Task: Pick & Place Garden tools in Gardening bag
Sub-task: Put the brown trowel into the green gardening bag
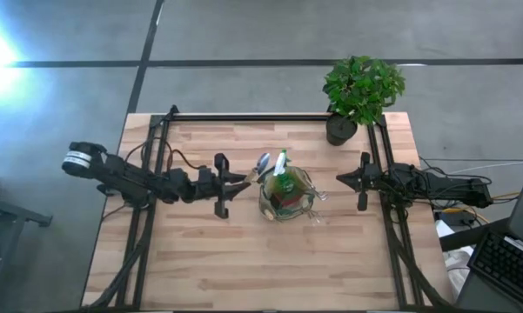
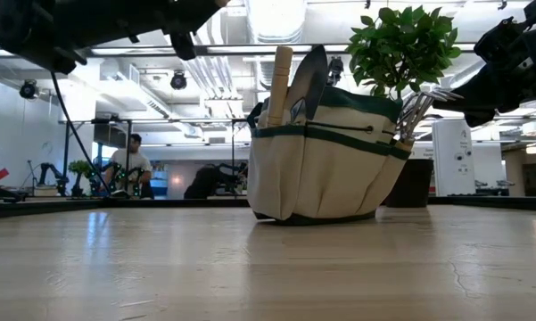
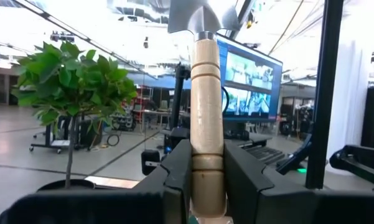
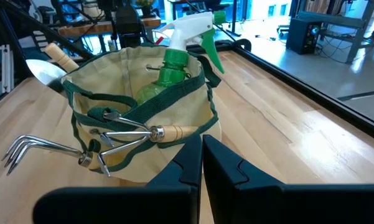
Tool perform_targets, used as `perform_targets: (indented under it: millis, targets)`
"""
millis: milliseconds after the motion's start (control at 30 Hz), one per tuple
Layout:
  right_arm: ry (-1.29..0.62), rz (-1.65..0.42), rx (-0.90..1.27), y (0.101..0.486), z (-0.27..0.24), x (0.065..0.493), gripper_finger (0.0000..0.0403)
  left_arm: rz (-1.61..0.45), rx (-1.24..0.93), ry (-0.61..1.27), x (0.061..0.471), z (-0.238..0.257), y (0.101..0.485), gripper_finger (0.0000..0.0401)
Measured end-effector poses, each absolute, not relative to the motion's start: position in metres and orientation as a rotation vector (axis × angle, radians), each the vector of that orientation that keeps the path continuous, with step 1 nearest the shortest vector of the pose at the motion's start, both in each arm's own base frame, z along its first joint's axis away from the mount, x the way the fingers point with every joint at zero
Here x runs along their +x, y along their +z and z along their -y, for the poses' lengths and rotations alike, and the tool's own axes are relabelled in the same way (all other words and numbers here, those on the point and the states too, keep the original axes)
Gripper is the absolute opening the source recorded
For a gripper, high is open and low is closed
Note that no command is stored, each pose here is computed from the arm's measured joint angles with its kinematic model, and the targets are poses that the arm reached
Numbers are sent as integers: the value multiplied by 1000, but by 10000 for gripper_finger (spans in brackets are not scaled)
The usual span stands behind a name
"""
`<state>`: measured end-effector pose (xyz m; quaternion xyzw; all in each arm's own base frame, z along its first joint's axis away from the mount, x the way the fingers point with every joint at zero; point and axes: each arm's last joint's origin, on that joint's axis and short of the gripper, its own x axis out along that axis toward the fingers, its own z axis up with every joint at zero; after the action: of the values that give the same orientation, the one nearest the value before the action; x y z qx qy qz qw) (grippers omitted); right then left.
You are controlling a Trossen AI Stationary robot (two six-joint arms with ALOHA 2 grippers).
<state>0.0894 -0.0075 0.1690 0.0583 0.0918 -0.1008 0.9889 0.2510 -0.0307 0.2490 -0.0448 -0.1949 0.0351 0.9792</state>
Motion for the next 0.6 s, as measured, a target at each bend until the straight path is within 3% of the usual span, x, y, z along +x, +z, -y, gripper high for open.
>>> perform_targets:
  millis: [367, 600]
  targets:
    - [-204, -146, 164, 172, 8, 90, 8, 389, -74, 81, 251, 30, 249, 66]
    - [-153, 144, 282, 199, 7, 91, 8, 385, -75, 92, 251, 30, 248, 66]
